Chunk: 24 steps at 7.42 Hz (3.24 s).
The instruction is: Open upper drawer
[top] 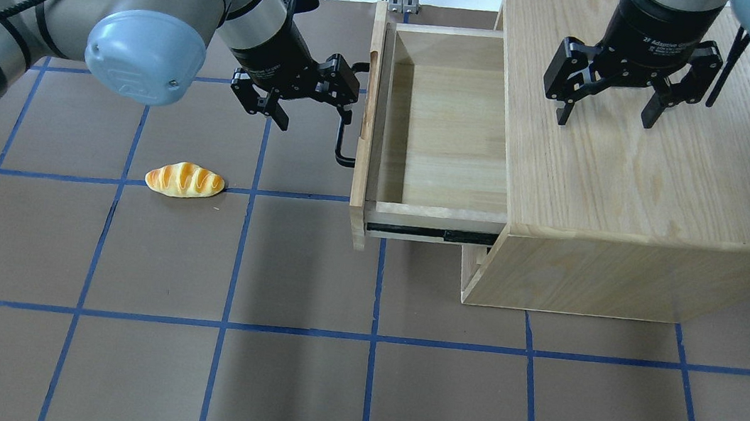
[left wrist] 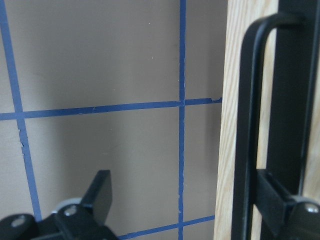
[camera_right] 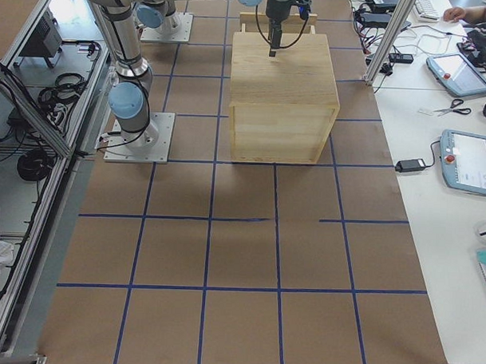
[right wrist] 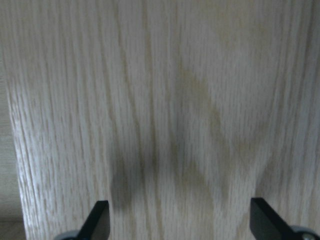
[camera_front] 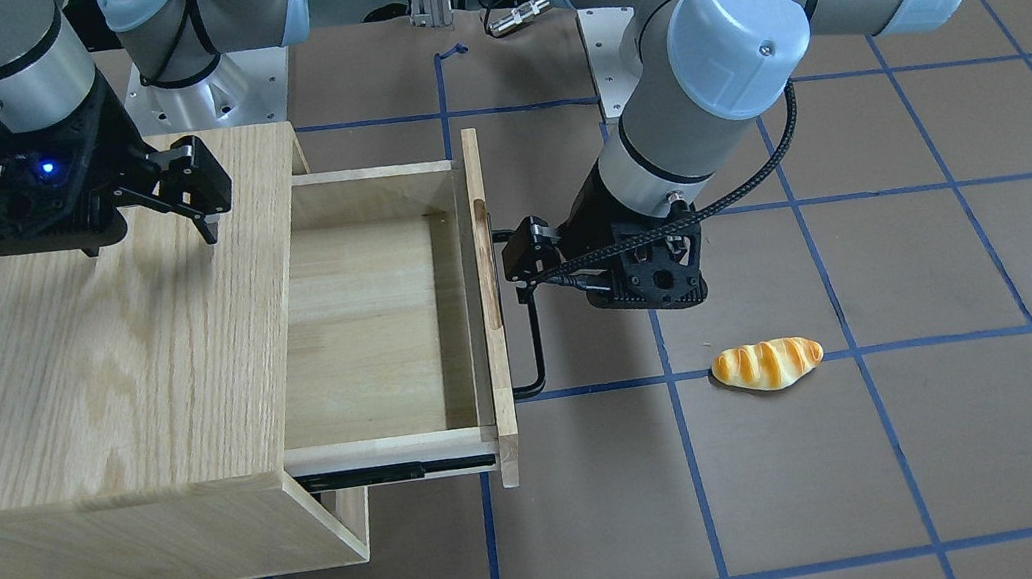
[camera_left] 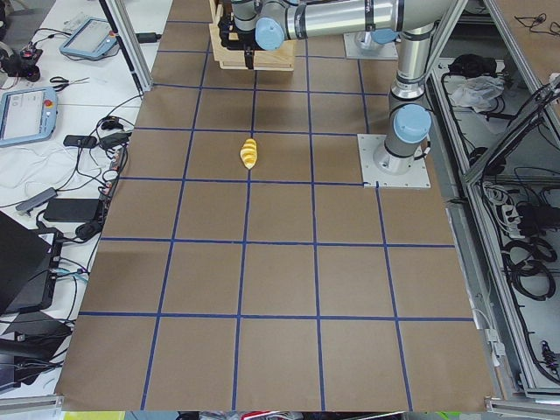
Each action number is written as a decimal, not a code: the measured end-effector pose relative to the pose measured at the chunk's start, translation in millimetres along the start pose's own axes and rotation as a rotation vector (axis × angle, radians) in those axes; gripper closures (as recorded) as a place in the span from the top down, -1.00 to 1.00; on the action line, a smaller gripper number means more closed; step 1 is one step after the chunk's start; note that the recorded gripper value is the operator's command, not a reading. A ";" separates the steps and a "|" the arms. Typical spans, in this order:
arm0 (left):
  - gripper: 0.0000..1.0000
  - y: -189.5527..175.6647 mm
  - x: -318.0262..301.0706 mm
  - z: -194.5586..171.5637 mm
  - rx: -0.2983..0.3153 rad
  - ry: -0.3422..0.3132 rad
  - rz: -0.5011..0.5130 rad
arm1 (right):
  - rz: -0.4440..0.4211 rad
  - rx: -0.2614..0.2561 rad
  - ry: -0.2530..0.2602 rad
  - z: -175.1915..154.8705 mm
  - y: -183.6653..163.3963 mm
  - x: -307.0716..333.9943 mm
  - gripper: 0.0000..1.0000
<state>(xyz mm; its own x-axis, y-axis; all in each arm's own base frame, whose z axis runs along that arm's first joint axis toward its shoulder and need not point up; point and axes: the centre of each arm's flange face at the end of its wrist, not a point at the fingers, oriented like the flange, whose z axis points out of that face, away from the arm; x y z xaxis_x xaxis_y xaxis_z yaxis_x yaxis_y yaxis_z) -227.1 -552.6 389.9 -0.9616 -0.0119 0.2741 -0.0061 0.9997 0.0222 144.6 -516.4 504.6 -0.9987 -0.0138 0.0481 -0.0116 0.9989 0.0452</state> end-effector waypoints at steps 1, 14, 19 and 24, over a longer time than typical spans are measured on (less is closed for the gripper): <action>1.00 0.9 -5.1 -3.1 -0.009 -0.002 -0.004 | 0.000 0.000 0.000 -0.1 0.0 -0.1 1.00; 1.00 11.8 -47.4 -78.5 0.025 -0.074 -0.049 | -0.001 0.001 0.000 -0.3 0.0 -0.1 1.00; 1.00 65.0 -55.8 -172.2 0.114 -0.290 -0.006 | 0.000 0.001 0.000 -0.2 0.0 -0.1 1.00; 1.00 65.6 -44.9 -174.7 0.149 -0.303 0.027 | -0.001 0.001 0.000 -0.3 0.0 0.0 1.00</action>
<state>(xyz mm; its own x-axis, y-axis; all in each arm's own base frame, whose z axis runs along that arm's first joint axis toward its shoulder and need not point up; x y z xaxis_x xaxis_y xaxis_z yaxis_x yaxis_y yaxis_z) -136.4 -490.0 547.1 -0.9996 -0.0016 -0.0264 0.0018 0.9917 -0.1283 144.7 -516.5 504.9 -0.9987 -0.0145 0.0481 -0.0123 0.9989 0.0447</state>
